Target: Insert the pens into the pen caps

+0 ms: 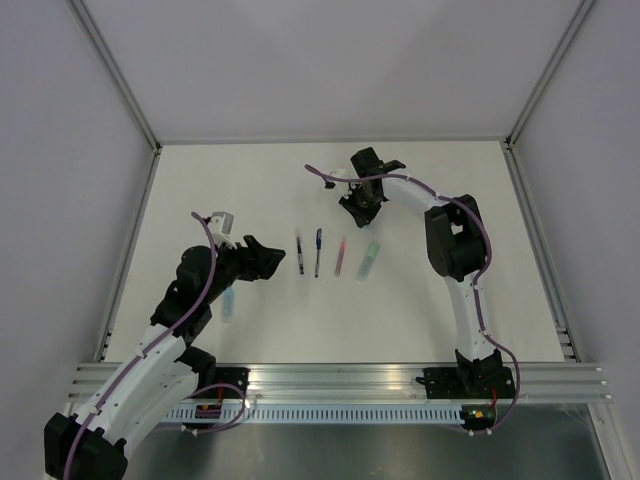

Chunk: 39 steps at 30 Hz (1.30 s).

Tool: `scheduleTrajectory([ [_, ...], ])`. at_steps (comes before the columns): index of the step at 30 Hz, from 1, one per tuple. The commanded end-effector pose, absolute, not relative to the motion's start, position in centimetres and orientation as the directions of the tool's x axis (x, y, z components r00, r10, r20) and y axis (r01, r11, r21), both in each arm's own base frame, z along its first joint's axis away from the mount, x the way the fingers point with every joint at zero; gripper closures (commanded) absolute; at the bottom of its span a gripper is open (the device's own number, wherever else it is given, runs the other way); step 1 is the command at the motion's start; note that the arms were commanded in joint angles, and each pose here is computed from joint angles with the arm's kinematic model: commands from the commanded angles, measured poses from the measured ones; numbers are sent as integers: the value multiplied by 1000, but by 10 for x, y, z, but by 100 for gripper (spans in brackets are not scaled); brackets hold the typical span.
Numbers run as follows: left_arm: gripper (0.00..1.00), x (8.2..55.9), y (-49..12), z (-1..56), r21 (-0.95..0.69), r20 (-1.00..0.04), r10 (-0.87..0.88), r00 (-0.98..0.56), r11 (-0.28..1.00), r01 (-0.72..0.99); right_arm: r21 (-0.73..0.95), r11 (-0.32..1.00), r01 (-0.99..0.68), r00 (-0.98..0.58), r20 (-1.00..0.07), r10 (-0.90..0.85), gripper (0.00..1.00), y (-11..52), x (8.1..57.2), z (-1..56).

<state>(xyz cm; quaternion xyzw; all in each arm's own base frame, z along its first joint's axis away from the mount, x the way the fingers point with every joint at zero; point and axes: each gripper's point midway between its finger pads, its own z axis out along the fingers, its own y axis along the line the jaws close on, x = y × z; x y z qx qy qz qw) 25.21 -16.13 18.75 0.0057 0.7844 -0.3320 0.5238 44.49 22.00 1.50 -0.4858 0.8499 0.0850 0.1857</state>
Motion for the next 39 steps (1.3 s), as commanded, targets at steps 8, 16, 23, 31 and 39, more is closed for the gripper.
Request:
scheduleTrajectory([
  [8, 18, 271, -145, 179, -453, -811, -302, -500, 866, 212, -136, 703, -698, -623, -370, -690, 100, 196, 448, 24],
  [16, 17, 285, -106, 138, -165, -626, -163, -763, 983, -74, -198, 935, -293, -744, -567, -353, 100, 169, 460, 102],
  [23, 18, 261, -65, 84, 68, -358, -129, -925, 984, -164, -113, 983, -142, -672, -718, -180, 100, 154, 435, 162],
  [31, 18, 230, -46, 59, 167, -208, -183, -961, 961, -219, 17, 983, -183, -652, -750, -108, 100, 169, 419, 184],
  [39, 24, 222, -46, 37, 176, -132, -204, -970, 958, -226, 55, 976, -209, -614, -785, -87, 100, 171, 410, 204],
])
